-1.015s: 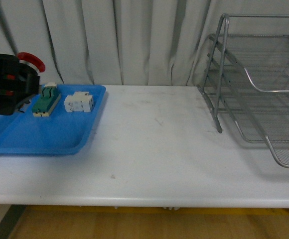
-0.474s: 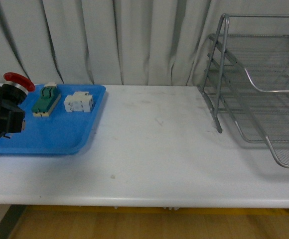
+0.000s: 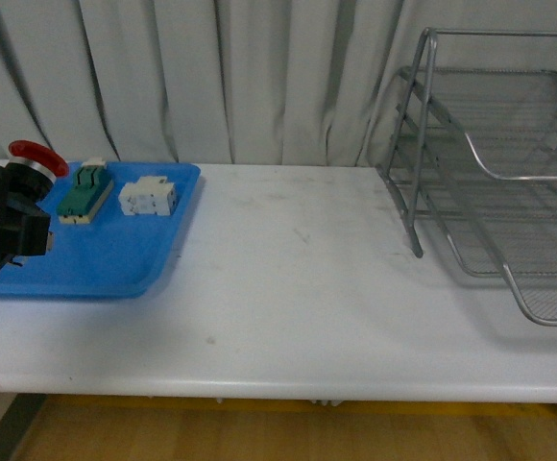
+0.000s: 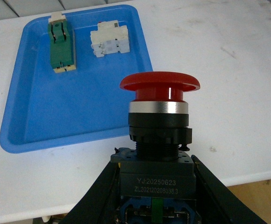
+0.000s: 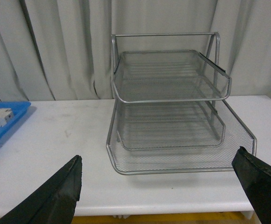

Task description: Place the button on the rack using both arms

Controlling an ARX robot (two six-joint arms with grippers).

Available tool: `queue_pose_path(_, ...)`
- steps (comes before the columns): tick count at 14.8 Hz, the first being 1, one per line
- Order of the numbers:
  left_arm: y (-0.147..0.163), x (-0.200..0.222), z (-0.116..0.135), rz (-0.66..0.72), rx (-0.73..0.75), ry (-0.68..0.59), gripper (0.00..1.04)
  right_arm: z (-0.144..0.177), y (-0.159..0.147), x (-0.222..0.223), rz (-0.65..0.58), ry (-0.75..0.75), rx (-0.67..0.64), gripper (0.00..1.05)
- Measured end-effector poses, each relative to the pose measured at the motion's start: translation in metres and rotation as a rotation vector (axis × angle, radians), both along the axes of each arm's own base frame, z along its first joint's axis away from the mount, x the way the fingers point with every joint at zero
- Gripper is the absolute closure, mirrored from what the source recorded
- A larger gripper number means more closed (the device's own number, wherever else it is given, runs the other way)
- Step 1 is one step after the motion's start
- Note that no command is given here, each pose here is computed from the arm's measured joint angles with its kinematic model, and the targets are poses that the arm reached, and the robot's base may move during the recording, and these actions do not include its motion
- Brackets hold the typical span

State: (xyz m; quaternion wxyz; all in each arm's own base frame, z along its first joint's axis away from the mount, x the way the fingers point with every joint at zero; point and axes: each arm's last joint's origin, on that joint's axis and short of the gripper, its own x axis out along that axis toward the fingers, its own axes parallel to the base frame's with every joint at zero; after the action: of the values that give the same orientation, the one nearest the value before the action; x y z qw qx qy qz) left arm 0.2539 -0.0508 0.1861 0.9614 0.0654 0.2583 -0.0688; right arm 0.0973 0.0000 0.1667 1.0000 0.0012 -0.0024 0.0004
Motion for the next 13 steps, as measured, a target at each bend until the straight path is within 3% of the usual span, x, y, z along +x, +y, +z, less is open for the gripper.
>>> queue_pose_path(13,-0.0042,-0.0023,-0.0044,-0.029,-0.001,0.015,0.69,0.0000,-0.0001,0.0000,-0.003,0.000,0.000,0.06)
